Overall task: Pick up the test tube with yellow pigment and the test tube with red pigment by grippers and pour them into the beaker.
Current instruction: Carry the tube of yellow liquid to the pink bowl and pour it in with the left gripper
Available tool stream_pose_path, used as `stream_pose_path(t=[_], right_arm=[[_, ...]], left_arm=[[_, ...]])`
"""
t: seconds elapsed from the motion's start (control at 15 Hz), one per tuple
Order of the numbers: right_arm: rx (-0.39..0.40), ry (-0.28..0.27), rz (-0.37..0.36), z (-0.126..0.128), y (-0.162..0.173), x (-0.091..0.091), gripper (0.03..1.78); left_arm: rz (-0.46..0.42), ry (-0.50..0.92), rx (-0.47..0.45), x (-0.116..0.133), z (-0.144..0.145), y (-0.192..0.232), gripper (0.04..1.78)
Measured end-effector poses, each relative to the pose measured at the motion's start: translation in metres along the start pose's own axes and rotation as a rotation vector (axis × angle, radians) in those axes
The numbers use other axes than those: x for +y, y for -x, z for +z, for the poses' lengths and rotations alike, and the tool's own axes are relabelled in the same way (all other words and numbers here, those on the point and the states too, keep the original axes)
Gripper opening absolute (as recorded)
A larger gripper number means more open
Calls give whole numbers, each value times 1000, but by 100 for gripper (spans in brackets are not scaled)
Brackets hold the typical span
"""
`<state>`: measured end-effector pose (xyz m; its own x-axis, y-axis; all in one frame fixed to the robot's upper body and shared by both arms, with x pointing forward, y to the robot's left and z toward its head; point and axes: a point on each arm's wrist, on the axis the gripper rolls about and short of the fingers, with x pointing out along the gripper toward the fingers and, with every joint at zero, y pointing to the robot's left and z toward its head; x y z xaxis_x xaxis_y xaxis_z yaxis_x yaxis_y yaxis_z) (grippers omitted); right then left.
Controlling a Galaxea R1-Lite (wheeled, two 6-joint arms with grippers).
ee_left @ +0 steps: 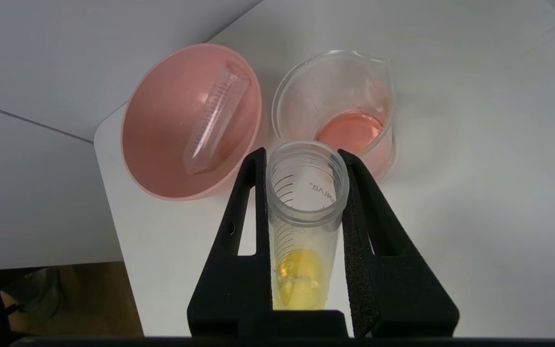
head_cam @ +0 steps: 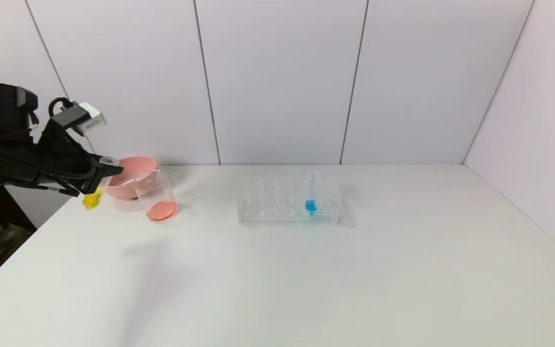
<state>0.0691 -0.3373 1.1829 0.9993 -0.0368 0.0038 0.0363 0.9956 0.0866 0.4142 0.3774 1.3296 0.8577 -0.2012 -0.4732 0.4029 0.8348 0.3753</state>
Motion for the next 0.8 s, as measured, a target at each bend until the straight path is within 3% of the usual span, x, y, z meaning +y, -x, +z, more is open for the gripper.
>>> stream_pose_path(t=[0.4, 0.8], right_arm=[[0, 0, 0, 0, 0, 0, 171], [0, 0, 0, 0, 0, 0, 171]], left_arm=[[-28, -150, 100, -1, 7, -44, 44], [-29, -272, 260, -3, 39, -38, 44]])
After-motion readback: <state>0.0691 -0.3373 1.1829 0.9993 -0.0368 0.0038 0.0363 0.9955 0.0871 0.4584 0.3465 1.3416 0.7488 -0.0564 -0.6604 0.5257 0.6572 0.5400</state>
